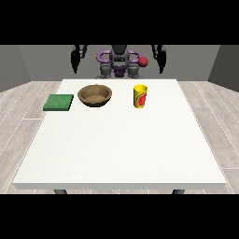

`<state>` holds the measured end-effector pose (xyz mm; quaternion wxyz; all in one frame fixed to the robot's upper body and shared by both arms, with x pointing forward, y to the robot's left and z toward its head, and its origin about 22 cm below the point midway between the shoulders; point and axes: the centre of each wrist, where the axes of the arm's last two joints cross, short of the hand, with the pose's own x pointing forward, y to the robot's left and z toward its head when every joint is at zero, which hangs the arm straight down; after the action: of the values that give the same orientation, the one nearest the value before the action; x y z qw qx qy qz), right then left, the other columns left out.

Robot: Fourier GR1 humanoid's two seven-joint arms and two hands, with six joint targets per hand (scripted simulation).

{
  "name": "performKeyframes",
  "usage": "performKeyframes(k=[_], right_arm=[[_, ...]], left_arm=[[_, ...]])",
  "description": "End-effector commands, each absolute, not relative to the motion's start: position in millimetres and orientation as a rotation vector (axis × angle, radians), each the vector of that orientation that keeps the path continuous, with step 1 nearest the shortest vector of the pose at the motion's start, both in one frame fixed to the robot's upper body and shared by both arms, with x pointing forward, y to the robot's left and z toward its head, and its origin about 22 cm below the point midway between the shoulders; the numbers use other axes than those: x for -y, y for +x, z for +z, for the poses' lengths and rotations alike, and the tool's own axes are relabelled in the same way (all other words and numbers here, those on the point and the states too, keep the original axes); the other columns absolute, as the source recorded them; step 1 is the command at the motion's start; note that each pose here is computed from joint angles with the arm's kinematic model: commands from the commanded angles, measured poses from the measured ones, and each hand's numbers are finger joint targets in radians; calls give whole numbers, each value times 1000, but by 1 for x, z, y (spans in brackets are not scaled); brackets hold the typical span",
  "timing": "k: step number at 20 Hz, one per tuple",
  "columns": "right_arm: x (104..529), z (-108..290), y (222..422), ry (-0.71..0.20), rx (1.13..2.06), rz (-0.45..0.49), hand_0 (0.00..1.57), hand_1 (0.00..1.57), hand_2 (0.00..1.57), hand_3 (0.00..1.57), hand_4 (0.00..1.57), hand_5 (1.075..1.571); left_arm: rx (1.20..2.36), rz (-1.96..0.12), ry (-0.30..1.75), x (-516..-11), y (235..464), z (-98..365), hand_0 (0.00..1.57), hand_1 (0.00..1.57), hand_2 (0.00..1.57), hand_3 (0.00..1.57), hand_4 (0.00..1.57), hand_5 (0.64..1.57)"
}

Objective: Pick the cup and pour the ball into the bowl, then pick the bowl and place it on the pad

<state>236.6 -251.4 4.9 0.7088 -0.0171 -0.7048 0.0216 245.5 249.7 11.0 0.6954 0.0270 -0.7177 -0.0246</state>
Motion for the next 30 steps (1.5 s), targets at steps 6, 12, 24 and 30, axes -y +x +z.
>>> performKeyframes(k=[6, 12, 24, 30], right_arm=[[260, 41, 240, -65, 1597, 84, 0, 0, 0, 0, 616, 1559], [292, 38, 225, -47, 1513, -71, 0, 0, 0, 0, 582, 1562], [307, 76, 257, -13, 1769, -65, 0, 0, 0, 0, 307, 1566], [301, 64, 265, -6, 1825, 8, 0, 0, 0, 0, 219, 1570]], left_arm=[[1583, -83, 105, -262, 245, 40, 0, 0, 0, 0, 0, 1535], [1491, 57, -119, -163, 232, 85, 0, 0, 0, 0, 0, 1537], [1779, 28, -60, -193, 267, 98, 0, 0, 0, 0, 0, 1520], [1884, 11, 58, -208, 301, 92, 0, 0, 0, 0, 0, 1478]])
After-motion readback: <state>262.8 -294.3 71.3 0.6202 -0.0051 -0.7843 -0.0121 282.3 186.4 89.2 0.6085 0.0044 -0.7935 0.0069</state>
